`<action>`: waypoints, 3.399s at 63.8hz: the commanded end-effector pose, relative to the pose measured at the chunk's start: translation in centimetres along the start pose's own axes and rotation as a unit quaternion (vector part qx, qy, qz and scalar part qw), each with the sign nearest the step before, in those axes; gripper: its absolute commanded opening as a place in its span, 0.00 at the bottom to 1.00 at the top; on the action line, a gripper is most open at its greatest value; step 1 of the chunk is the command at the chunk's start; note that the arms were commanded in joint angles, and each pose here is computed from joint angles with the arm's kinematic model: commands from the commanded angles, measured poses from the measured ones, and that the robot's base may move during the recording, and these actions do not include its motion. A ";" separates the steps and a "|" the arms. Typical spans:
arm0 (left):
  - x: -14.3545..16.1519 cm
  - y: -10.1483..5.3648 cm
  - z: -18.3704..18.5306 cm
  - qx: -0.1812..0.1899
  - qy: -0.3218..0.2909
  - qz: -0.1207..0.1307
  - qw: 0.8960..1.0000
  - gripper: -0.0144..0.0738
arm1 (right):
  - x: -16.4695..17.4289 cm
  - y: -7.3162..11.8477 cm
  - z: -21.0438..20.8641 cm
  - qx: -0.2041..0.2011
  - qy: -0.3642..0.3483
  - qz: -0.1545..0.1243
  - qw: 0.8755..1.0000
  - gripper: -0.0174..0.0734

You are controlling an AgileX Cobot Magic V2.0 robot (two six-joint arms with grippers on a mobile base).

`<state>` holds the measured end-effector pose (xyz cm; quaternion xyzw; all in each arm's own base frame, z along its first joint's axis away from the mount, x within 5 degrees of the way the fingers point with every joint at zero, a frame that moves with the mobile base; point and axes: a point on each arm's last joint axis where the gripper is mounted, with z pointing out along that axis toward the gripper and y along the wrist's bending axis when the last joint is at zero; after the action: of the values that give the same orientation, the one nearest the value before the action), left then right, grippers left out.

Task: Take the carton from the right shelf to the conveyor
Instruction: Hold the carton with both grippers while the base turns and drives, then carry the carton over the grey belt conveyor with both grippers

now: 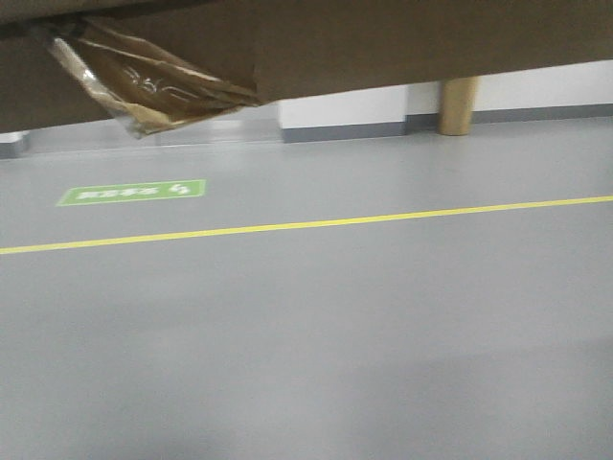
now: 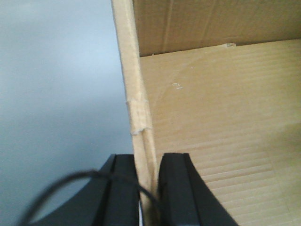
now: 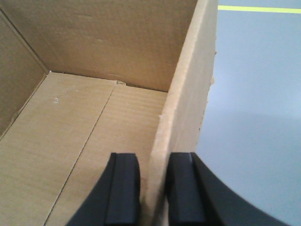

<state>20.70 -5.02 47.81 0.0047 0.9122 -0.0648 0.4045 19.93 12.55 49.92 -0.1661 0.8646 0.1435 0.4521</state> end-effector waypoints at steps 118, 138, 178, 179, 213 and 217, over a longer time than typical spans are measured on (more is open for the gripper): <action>-0.9 3.0 -0.8 -0.161 -0.046 0.062 0.984 0.15 | -1.2 -0.2 -1.5 0.000 -0.078 -0.016 0.997 0.12; -0.9 3.0 -0.8 -0.161 -0.046 0.062 0.984 0.15 | -1.3 -0.2 -1.5 -0.001 -0.079 -0.016 0.997 0.12; -0.9 3.0 -0.8 -0.161 -0.046 0.062 0.984 0.15 | -1.3 -0.2 -1.5 -0.001 -0.079 -0.016 0.997 0.12; -0.9 3.0 -0.8 -0.161 -0.046 0.062 0.984 0.15 | -1.3 -0.2 -1.5 -0.001 -0.079 -0.016 0.997 0.12; -0.9 3.0 -0.8 -0.161 -0.046 0.062 0.984 0.15 | -1.3 -0.2 -1.5 -0.001 -0.079 -0.016 0.997 0.12; -0.9 3.0 -0.8 -0.161 -0.046 0.062 0.984 0.15 | -1.3 -0.2 -1.5 -0.001 -0.079 -0.016 0.997 0.12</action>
<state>21.07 -3.78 48.32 0.0006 0.8978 0.0117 0.4402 20.38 13.28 50.31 -0.1675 0.8444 0.1709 0.4793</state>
